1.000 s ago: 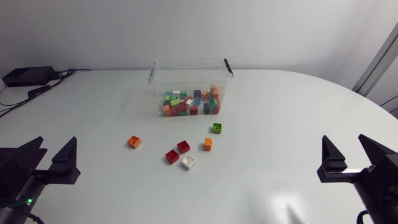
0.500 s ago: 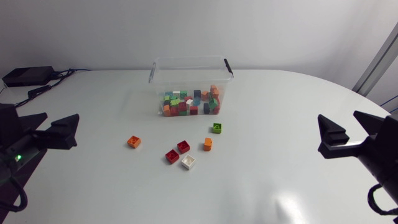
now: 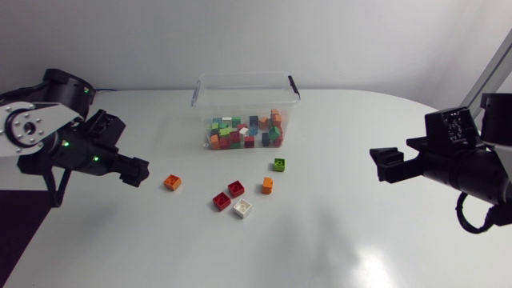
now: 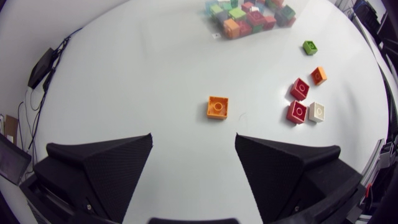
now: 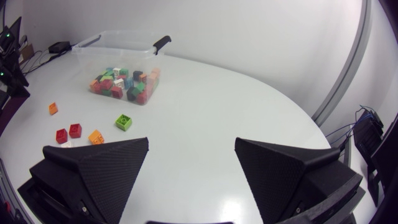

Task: Place the duplo bricks in the container

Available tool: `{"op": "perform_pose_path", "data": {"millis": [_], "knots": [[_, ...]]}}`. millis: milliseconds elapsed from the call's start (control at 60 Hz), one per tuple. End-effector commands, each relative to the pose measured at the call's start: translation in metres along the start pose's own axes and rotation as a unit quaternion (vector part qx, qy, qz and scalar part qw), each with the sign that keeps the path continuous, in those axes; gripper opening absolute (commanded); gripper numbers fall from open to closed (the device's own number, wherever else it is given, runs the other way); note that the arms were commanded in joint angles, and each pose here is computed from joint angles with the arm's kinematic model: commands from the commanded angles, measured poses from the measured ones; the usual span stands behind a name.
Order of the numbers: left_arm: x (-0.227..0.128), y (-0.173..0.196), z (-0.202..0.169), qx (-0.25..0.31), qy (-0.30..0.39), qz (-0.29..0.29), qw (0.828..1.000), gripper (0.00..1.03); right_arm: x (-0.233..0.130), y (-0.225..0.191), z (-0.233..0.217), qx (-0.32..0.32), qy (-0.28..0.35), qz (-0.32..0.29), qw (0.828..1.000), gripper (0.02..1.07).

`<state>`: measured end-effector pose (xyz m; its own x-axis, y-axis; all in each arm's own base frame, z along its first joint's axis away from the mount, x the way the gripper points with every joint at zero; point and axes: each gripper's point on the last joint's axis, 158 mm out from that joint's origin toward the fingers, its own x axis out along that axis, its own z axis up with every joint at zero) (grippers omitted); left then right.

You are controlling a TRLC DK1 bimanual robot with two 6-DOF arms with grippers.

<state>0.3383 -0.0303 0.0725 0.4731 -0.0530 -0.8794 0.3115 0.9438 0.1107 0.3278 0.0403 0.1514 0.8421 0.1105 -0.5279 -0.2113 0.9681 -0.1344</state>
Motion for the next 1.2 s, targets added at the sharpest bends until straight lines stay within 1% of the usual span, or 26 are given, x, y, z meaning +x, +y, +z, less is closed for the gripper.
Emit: {"op": "perform_pose_path", "data": {"millis": [0, 100, 183, 217, 250, 317, 383, 433, 550, 683, 717, 800, 817, 883, 933, 950, 967, 983, 1067, 1183], "knots": [[0.019, -0.001, 0.003, 0.036, 0.036, -0.011, 0.999, 0.92, 0.005, 0.011, 0.002, -0.039, 0.018, 0.020, 0.999, 1.02], [0.040, -0.005, -0.001, 0.049, 0.083, -0.027, 0.995, 0.92, 0.012, 0.015, 0.001, -0.070, 0.036, 0.029, 0.996, 1.02], [0.050, -0.009, 0.001, 0.061, 0.098, -0.035, 0.993, 0.92, 0.017, 0.017, -0.001, -0.096, 0.054, 0.037, 0.993, 1.02], [0.055, -0.011, 0.002, 0.068, 0.105, -0.039, 0.991, 0.92, 0.019, 0.019, -0.003, -0.114, 0.067, 0.042, 0.990, 1.02], [0.061, -0.016, 0.004, 0.078, 0.111, -0.044, 0.990, 0.92, 0.021, 0.023, -0.010, -0.135, 0.095, 0.053, 0.985, 1.02], [0.070, -0.021, 0.006, 0.083, 0.124, -0.051, 0.988, 0.92, 0.027, 0.026, -0.019, -0.146, 0.125, 0.066, 0.979, 1.02], [0.079, -0.028, 0.008, 0.089, 0.135, -0.057, 0.985, 0.92, 0.033, 0.027, -0.022, -0.171, 0.119, 0.068, 0.976, 1.01], [0.085, -0.030, 0.010, 0.091, 0.142, -0.061, 0.984, 0.92, 0.036, 0.032, -0.023, -0.180, 0.119, 0.081, 0.973, 0.97], [0.095, -0.037, 0.007, 0.088, 0.165, -0.067, 0.980, 0.91, 0.038, 0.046, -0.021, -0.182, 0.117, 0.107, 0.970, 0.97], [0.104, -0.040, 0.008, 0.088, 0.172, -0.070, 0.979, 0.91, 0.038, 0.063, -0.018, -0.200, 0.112, 0.125, 0.965, 0.97], [0.106, -0.040, 0.008, 0.088, 0.174, -0.070, 0.978, 0.88, 0.039, 0.067, -0.019, -0.205, 0.113, 0.129, 0.964, 0.97], [0.110, -0.038, 0.008, 0.081, 0.176, -0.069, 0.979, 0.85, 0.041, 0.075, -0.021, -0.214, 0.115, 0.138, 0.960, 0.97], [0.111, -0.038, 0.008, 0.081, 0.177, -0.069, 0.978, 0.81, 0.042, 0.077, -0.021, -0.215, 0.115, 0.139, 0.960, 0.97], [0.116, -0.038, 0.005, 0.074, 0.185, -0.070, 0.977, 0.76, 0.044, 0.083, -0.022, -0.222, 0.116, 0.145, 0.957, 0.97], [0.117, -0.039, 0.003, 0.073, 0.187, -0.070, 0.977, 0.75, 0.046, 0.087, -0.023, -0.226, 0.115, 0.149, 0.956, 0.97], [0.118, -0.039, 0.003, 0.073, 0.189, -0.071, 0.977, 0.70, 0.046, 0.088, -0.023, -0.228, 0.115, 0.150, 0.955, 0.97], [0.119, -0.039, 0.002, 0.073, 0.189, -0.071, 0.977, 0.68, 0.047, 0.090, -0.024, -0.230, 0.117, 0.152, 0.954, 0.97], [0.120, -0.040, 0.002, 0.074, 0.191, -0.071, 0.976, 0.64, 0.048, 0.091, -0.025, -0.231, 0.118, 0.154, 0.953, 0.97], [0.122, -0.042, -0.002, 0.072, 0.197, -0.073, 0.975, 0.53, 0.053, 0.098, -0.027, -0.243, 0.117, 0.162, 0.949, 0.97], [0.127, -0.044, -0.005, 0.071, 0.203, -0.074, 0.974, 0.46, 0.062, 0.111, -0.034, -0.261, 0.122, 0.181, 0.940, 0.97]]}}
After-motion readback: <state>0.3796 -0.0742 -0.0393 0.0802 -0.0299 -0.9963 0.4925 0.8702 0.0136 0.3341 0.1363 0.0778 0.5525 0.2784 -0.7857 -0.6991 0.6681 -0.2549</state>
